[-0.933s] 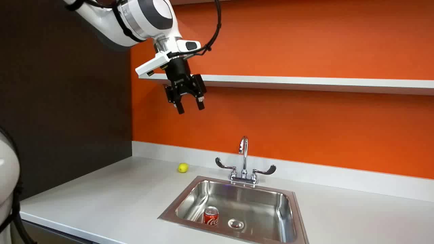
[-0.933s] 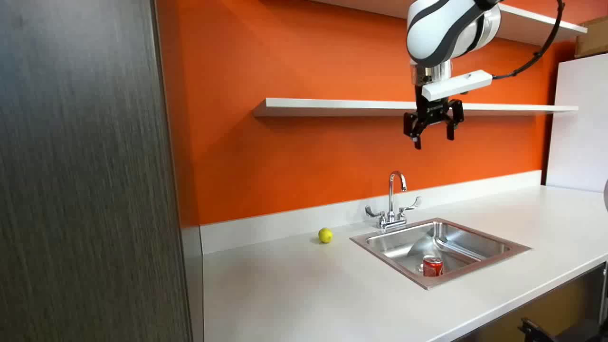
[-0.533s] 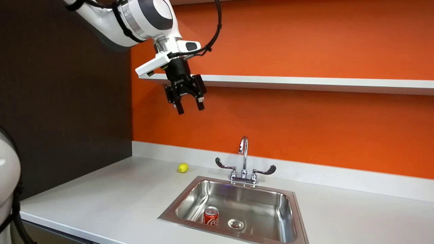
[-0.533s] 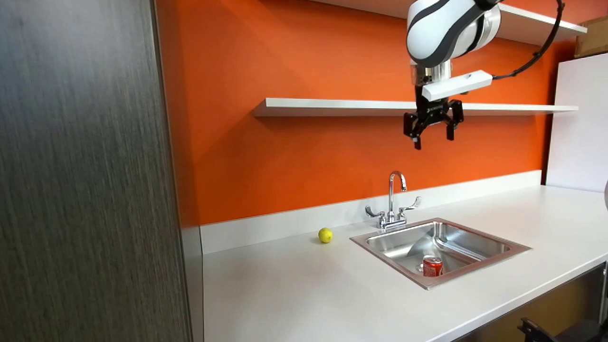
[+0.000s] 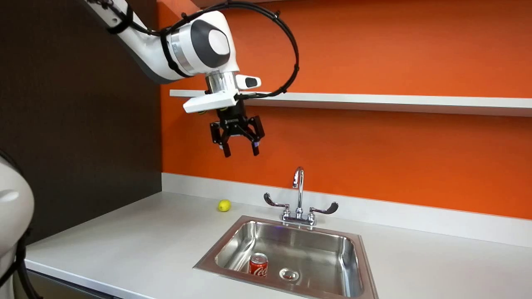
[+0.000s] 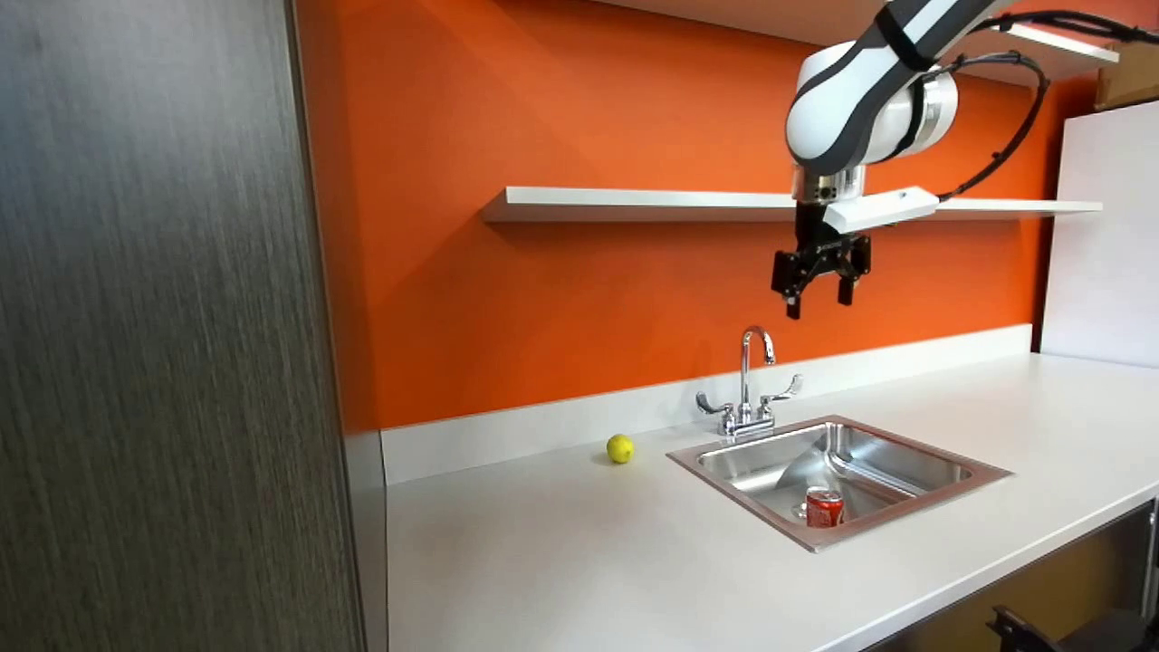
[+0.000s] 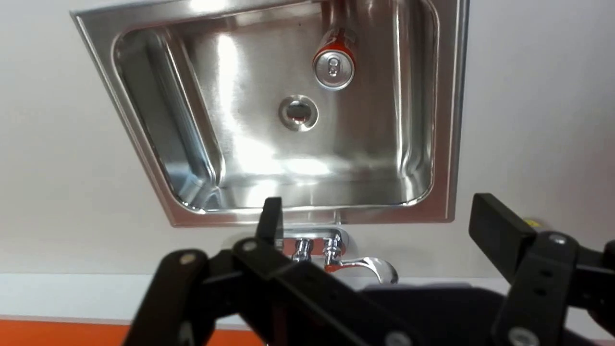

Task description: Remove the can from the sink

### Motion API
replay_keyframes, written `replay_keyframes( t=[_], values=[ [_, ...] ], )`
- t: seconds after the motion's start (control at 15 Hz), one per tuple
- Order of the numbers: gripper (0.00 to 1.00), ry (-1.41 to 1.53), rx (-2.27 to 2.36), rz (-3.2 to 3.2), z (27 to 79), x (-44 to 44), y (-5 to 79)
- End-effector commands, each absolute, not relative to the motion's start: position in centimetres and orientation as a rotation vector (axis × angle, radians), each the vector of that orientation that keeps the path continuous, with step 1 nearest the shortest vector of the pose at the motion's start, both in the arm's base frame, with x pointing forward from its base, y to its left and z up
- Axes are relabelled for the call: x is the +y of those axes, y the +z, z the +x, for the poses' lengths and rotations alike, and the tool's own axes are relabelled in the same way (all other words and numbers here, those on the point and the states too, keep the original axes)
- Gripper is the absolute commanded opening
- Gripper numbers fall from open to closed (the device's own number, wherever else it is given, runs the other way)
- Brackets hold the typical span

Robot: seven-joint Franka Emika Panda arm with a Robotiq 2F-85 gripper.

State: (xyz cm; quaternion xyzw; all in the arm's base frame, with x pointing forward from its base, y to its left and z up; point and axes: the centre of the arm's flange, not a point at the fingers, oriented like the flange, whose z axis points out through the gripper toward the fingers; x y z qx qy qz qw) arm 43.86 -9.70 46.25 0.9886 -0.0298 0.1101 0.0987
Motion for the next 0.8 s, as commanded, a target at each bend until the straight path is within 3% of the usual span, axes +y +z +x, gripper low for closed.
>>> replay_keyframes(
  t=[0.0, 0.73],
  values=[
    [1.00, 0.219, -0.046, 2.961, 45.1, -10.3, 42.9],
    [1.00, 0.014, -0.205, 3.012, 46.9, -11.1, 33.3]
  ],
)
